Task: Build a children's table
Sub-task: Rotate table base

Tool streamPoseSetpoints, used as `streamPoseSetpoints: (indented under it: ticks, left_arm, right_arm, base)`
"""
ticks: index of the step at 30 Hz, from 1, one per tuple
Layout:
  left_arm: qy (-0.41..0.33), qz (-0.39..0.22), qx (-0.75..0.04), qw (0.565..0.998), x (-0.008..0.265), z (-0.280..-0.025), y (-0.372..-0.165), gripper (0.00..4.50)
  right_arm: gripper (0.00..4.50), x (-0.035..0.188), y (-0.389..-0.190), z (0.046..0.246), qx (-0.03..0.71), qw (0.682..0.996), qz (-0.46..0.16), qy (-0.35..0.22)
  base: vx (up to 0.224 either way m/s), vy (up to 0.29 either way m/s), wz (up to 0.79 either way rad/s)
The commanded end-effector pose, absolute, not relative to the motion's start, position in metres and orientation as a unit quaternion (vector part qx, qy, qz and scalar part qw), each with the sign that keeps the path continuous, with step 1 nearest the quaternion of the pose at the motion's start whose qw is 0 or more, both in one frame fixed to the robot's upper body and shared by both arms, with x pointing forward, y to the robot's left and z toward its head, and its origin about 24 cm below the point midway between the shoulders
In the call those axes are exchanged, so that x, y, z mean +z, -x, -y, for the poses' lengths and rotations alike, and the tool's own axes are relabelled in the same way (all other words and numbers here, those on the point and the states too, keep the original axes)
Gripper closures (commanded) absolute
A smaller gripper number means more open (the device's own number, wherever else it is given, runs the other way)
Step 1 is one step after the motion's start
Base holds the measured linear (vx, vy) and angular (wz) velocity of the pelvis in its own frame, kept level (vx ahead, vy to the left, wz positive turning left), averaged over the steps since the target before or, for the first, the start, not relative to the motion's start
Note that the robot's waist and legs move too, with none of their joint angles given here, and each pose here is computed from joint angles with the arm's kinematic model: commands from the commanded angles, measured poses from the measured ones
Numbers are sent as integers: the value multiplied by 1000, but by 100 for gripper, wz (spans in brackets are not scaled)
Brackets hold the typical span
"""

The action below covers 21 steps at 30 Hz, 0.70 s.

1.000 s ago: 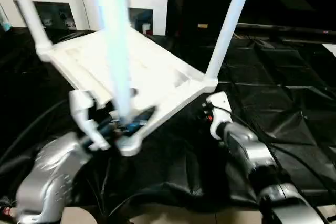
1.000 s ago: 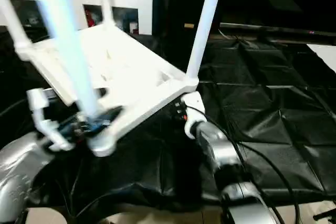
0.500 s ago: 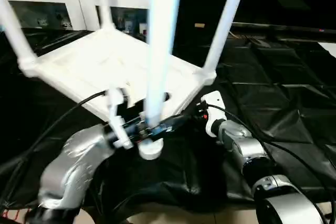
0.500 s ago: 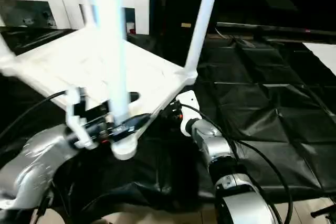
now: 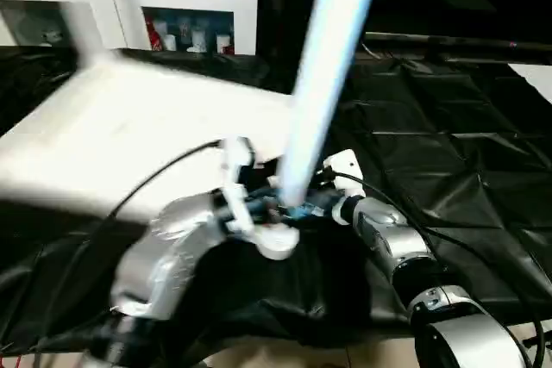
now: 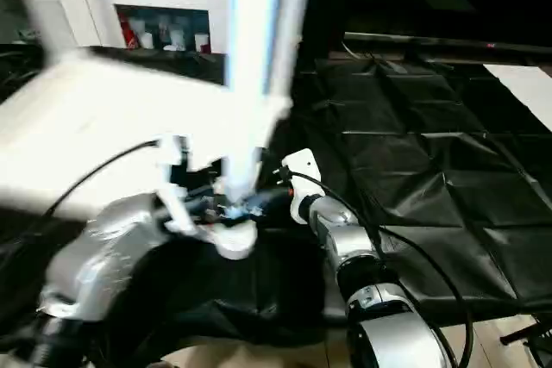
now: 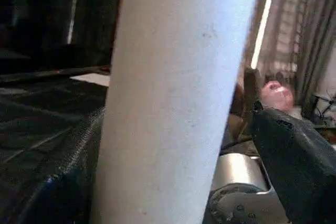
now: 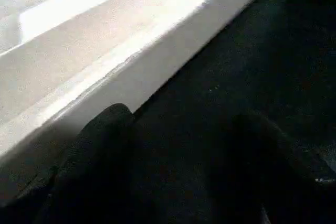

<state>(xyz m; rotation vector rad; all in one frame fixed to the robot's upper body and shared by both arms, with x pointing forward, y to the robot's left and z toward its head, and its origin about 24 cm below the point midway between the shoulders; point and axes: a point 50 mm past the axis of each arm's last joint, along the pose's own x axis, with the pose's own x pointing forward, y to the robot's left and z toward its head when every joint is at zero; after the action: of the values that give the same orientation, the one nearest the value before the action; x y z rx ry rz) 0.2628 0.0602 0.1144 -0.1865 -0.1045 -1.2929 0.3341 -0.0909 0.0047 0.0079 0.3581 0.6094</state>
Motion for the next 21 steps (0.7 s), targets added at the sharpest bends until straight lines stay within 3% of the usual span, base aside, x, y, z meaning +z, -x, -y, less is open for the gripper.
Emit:
streamPoseSetpoints:
  ticks: [1, 5, 6, 9, 13, 21]
  left_arm:
    - [47, 40, -599, 798, 109, -44, -267, 11]
    - [18, 30, -562, 827, 104, -49, -277, 11]
    - [4, 42, -532, 846, 103, -54, -283, 11]
    - [18, 34, -544, 838, 101, -56, -282, 11]
    - [19, 54, -508, 859, 103, -60, -288, 11]
    - [-9, 13, -527, 850, 96, -74, -285, 11]
  right_arm:
    - [90, 15, -337, 69, 325, 934, -151, -6]
    - [90, 15, -340, 79, 296, 943, -152, -6]
    - [90, 16, -342, 90, 278, 949, -149, -9]
    - [90, 16, -344, 99, 266, 953, -146, -12]
    - [90, 17, -344, 118, 245, 959, -143, -16]
    - [90, 17, -343, 140, 221, 965, -143, -7]
  base:
    - [0, 0, 0]
    - [0, 0, 0]
    - [0, 0, 0]
    - [0, 0, 0]
    - [0, 0, 0]
    - [0, 0, 0]
